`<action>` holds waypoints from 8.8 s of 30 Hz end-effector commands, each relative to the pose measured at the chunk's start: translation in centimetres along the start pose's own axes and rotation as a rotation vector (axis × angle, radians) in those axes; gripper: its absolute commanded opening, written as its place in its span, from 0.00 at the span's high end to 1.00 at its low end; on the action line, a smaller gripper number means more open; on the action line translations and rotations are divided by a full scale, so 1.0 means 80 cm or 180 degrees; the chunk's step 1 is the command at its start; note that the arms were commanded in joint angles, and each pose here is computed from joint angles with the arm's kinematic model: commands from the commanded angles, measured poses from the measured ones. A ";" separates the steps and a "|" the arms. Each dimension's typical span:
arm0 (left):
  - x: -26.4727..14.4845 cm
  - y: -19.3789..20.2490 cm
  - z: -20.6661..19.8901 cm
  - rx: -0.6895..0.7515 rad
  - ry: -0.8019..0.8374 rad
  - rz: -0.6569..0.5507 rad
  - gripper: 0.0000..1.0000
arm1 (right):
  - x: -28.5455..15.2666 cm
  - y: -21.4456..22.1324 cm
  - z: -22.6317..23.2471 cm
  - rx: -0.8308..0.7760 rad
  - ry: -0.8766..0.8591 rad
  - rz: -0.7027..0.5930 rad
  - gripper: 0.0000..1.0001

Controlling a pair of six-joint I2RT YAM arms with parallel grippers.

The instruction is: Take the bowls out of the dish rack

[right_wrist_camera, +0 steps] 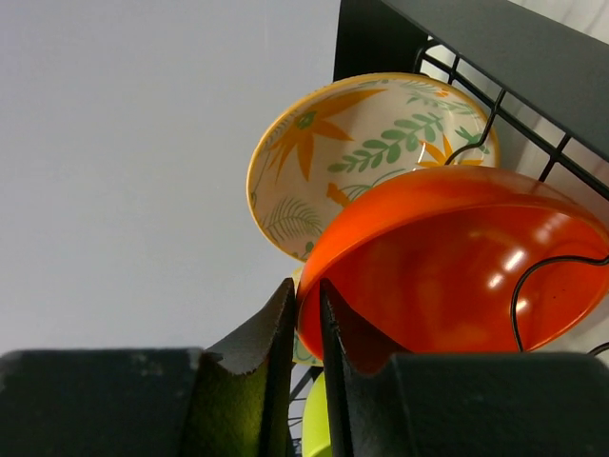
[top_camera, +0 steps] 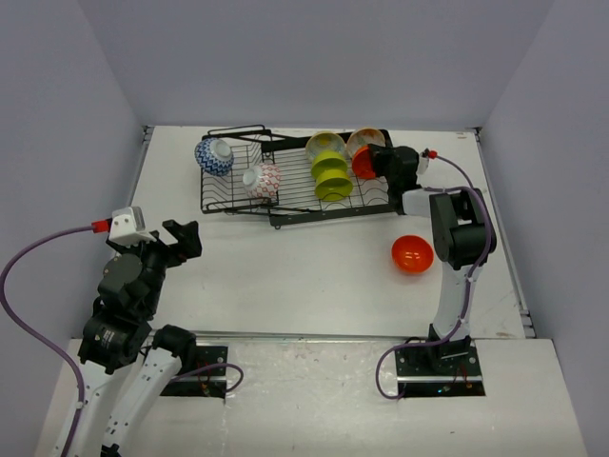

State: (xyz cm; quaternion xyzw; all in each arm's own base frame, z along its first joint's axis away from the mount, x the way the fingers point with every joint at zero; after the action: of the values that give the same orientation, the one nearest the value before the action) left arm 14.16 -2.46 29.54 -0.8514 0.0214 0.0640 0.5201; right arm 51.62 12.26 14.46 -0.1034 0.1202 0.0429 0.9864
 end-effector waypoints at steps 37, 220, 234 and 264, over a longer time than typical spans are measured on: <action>0.003 -0.003 -0.004 0.0048 0.0089 -0.0064 0.00 | -0.068 -0.009 0.075 -0.0072 -0.2025 -0.0148 1.00; 0.011 -0.008 0.025 -0.0025 -0.0639 -0.0153 0.00 | -0.159 0.138 0.078 0.0058 -0.1586 0.0309 1.00; 0.010 -0.009 0.023 -0.0033 -0.0581 -0.0165 0.00 | -0.221 0.129 0.170 -0.1208 -0.2600 0.0306 1.00; 0.007 -0.011 0.023 -0.0049 -0.0569 -0.0205 0.00 | -0.390 0.163 -0.056 -0.6331 0.1810 0.3427 1.00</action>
State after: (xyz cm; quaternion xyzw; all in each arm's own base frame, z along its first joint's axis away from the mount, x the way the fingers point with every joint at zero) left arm 14.37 -0.46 28.96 -0.8477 -0.0450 0.1356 0.5108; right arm 18.77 22.42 14.45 -0.7624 0.2950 0.4960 0.2928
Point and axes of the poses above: each gripper's point midway between its finger pads, its own x axis out along the fingers, its own z axis along the line the jaws close on, y = z × x, the point moved 7 cm from there along -x, back along the fingers, and after that the axes turned 8 degrees about -x, right-handed, at the moved point
